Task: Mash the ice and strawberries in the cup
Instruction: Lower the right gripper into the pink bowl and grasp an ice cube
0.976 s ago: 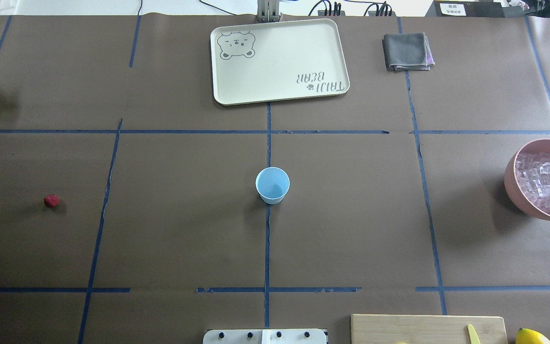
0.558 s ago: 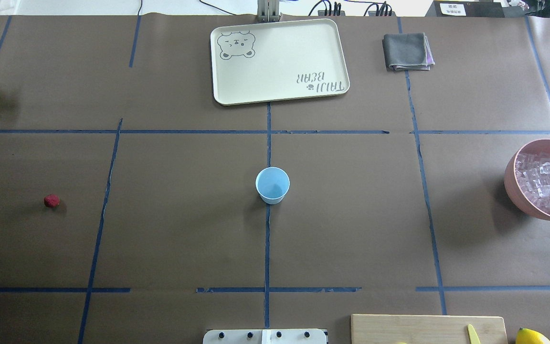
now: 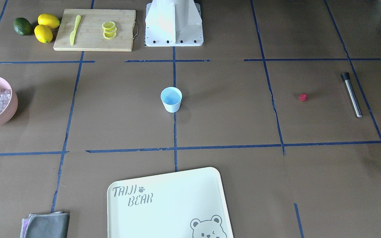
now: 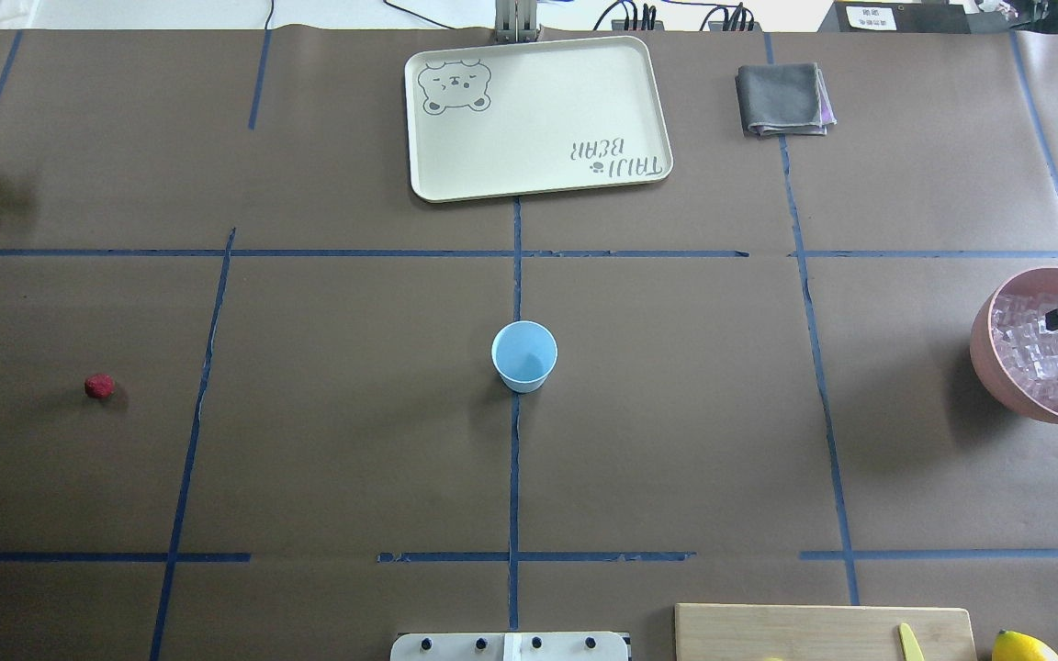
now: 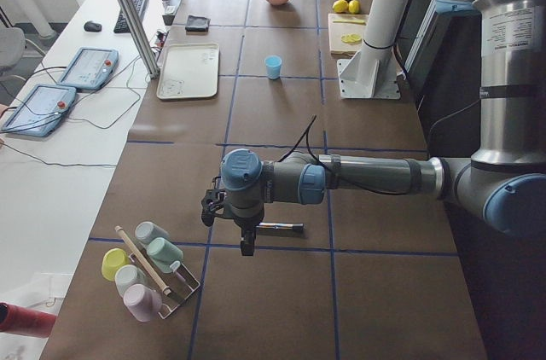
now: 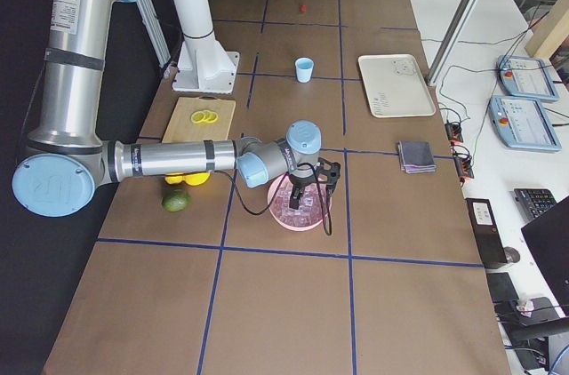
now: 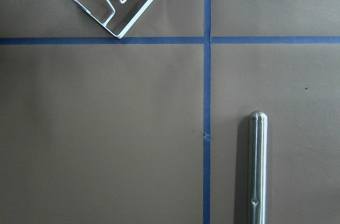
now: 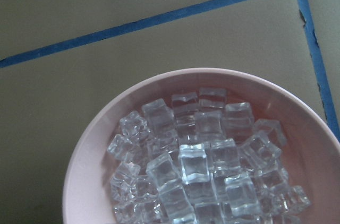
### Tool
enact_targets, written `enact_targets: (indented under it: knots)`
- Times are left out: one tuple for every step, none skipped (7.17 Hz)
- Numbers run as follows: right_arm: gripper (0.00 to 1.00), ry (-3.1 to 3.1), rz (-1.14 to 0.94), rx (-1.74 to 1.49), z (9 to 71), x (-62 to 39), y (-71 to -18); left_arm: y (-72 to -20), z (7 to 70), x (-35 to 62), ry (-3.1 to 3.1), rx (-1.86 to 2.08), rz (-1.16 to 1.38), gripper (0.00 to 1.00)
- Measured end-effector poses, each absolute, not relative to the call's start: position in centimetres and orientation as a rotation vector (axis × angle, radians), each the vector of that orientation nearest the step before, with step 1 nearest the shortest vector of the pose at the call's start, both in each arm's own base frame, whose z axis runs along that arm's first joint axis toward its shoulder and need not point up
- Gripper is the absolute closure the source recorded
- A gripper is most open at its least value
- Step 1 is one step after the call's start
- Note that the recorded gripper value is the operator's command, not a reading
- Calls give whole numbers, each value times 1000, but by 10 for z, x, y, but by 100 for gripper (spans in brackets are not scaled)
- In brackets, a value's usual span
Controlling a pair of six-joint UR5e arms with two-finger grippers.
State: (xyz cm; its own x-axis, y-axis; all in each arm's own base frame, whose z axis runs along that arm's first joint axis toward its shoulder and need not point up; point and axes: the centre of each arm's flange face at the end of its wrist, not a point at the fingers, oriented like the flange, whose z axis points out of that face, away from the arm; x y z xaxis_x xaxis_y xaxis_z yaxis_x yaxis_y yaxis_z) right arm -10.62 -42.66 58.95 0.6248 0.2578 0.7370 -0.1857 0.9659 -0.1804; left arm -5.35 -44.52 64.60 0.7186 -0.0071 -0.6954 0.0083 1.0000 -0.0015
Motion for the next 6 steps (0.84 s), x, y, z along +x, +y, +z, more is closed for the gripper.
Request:
enact_targets:
  knots:
    - [3, -861, 260, -92, 589, -117, -419, -441, 649, -53, 770, -4, -10, 0]
    - [5, -852, 255, -95, 590, -127, -412, -440, 650, -53, 770, -7, -11, 0]
    - [7, -840, 252, -95, 591, -134, -409, -439, 650, -53, 771, -6, -11, 0]
    - [10, -833, 253, -97, 593, -138, -408, -439, 650, -53, 771, -6, -11, 0]
    - [11, -826, 255, -99, 594, -139, -407, -439, 650, -53, 771, -6, -11, 0]
    - [13, -817, 257, -97, 596, -141, -407, -439, 650, -53, 771, -7, -12, 0]
